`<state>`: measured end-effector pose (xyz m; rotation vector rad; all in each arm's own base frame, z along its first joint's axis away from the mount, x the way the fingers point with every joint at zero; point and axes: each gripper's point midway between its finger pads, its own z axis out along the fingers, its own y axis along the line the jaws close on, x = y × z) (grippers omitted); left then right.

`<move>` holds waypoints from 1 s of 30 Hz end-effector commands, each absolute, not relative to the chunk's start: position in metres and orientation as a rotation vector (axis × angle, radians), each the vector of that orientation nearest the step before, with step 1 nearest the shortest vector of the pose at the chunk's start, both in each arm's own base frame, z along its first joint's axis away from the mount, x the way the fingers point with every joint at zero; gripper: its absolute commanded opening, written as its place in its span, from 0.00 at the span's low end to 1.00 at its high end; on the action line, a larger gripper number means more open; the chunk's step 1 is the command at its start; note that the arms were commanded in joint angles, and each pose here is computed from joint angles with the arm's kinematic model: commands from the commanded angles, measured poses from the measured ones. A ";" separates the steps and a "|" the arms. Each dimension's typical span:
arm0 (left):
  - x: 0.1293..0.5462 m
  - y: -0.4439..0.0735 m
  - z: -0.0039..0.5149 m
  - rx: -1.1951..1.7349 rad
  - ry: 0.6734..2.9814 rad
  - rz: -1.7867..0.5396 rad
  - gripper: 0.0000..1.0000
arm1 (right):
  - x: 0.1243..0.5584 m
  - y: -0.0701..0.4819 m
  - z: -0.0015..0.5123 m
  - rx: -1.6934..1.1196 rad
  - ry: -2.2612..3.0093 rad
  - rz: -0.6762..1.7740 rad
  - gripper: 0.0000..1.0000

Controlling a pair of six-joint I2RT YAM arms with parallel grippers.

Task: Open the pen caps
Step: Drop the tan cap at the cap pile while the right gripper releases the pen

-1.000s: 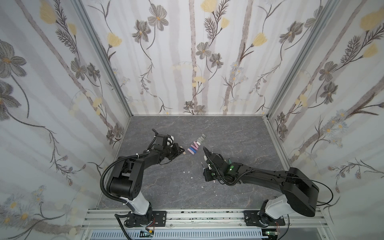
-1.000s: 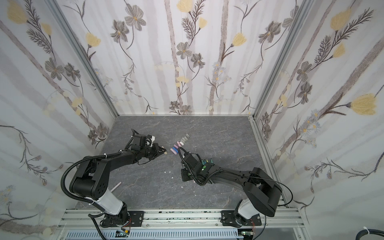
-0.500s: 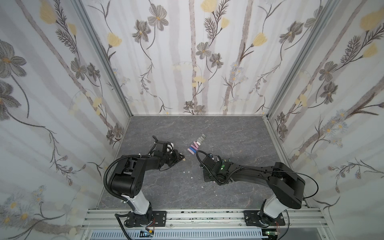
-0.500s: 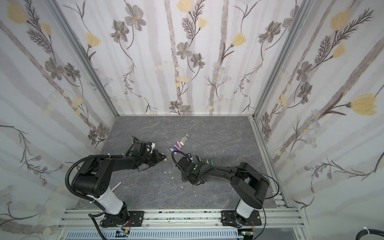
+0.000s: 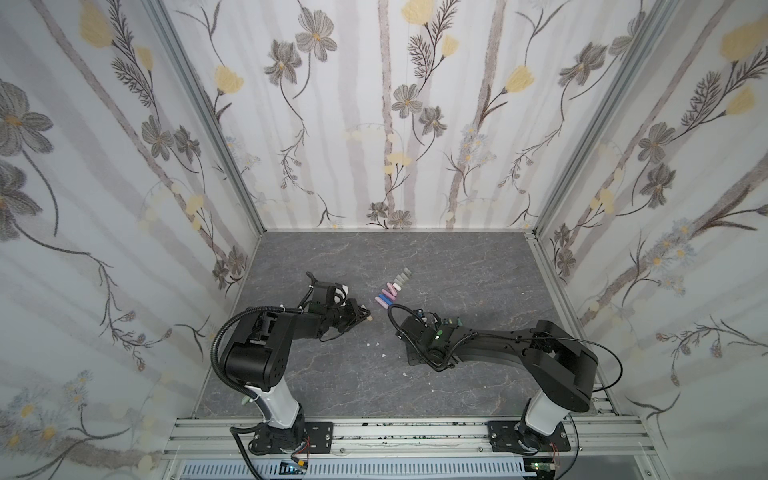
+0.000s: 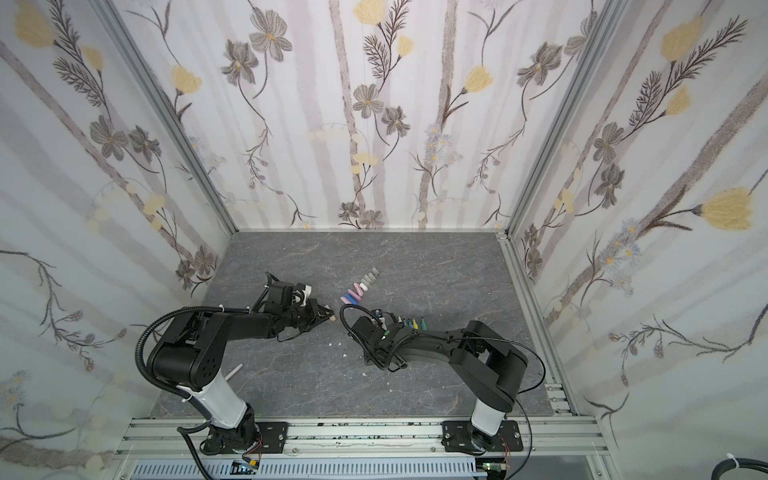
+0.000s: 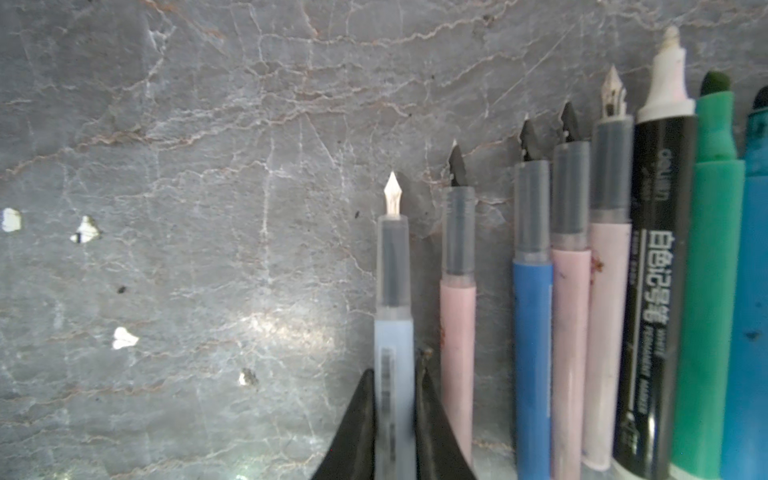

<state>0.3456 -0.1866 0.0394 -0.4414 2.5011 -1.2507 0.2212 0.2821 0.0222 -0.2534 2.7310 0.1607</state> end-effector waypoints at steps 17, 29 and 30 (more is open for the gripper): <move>0.348 -0.204 0.041 -0.406 2.488 -1.295 0.00 | 0.240 0.267 0.037 -0.263 2.654 -0.021 0.20; 0.361 -0.215 0.029 -0.419 2.495 -1.306 0.00 | 0.269 0.242 0.081 -0.171 2.560 -0.003 0.20; 0.363 -0.215 0.028 -0.422 2.495 -1.301 0.00 | 0.272 0.239 0.093 -0.151 2.536 0.025 0.20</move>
